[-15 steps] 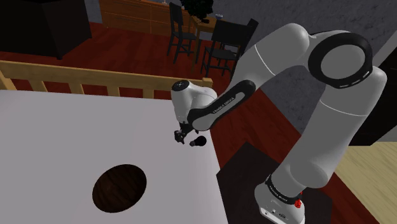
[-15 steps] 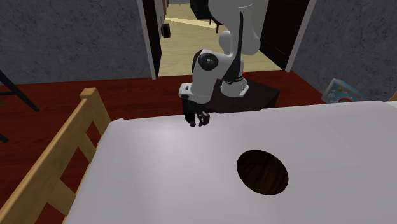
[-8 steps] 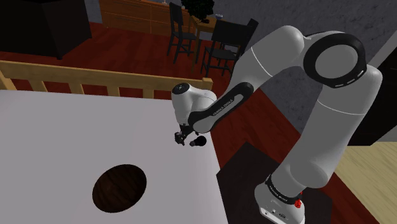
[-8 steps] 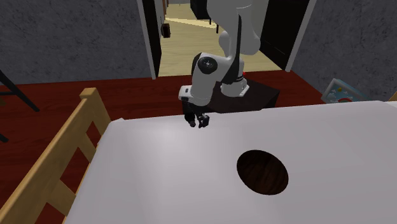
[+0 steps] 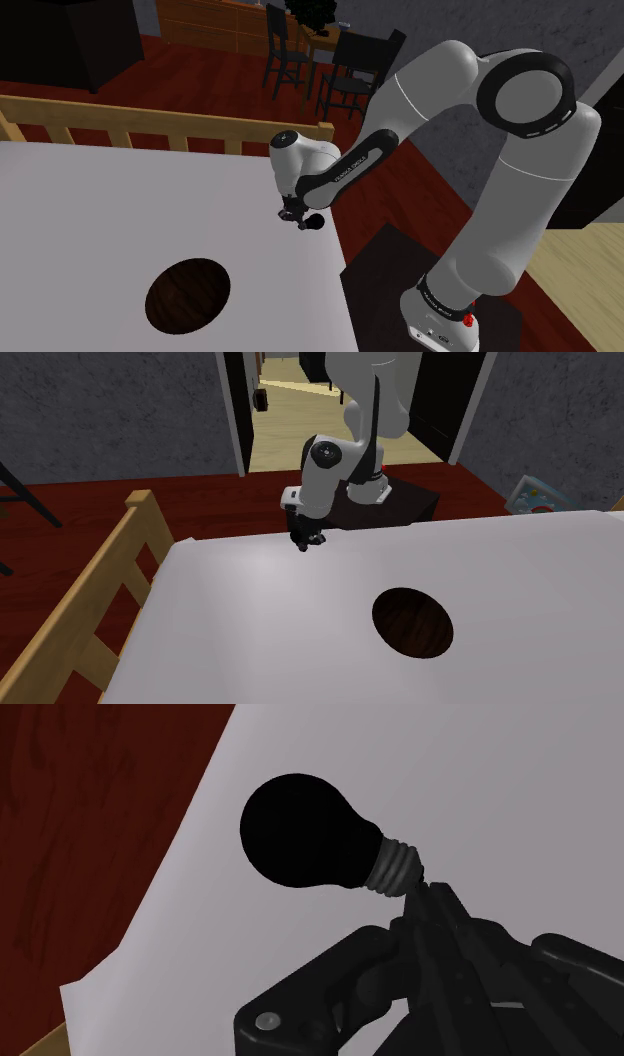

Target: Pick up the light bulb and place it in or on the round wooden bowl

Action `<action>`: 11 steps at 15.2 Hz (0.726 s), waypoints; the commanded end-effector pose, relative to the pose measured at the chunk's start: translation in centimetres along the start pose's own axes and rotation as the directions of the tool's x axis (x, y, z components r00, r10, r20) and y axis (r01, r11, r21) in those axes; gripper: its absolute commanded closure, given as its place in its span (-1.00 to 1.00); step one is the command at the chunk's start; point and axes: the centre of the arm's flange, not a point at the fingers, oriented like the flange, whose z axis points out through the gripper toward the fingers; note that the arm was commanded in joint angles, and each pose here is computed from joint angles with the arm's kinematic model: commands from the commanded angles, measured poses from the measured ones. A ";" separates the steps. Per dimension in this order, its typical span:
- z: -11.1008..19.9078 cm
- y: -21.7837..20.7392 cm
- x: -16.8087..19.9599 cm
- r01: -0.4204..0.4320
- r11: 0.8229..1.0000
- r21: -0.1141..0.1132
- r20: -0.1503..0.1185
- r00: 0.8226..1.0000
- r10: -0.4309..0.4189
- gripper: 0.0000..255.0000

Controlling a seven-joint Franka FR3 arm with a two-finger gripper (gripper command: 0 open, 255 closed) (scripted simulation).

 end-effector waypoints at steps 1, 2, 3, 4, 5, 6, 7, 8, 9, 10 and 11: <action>0.0 0.0 0.0 0.000 1.000 0.000 0.000 1.000 0.000 1.00; 0.0 0.0 0.0 0.000 1.000 0.000 0.000 1.000 0.000 1.00; 0.0 0.0 0.0 0.000 1.000 0.000 0.000 1.000 0.000 1.00; 0.0 0.0 0.0 0.000 1.000 0.000 0.000 1.000 0.000 1.00; 0.0 0.0 0.0 0.000 1.000 0.000 0.000 1.000 0.000 -1.00; 0.1 1.1 -1.0 0.150 0.989 0.004 -0.012 0.989 -0.150 -1.00; 0.2 2.4 -1.7 0.296 0.955 0.006 -0.024 0.955 -0.296 -1.00; 0.4 3.8 -2.3 0.436 0.900 0.007 -0.036 0.900 -0.435 -1.00; 0.5 5.2 -2.7 0.566 0.825 0.005 -0.048 0.824 -0.565 -1.00; 0.6 6.5 -2.8 0.671 0.742 0.003 -0.059 0.740 -0.670 -1.00; 1.2 6.5 -2.8 0.671 0.742 0.003 -0.059 0.740 -0.670 -1.00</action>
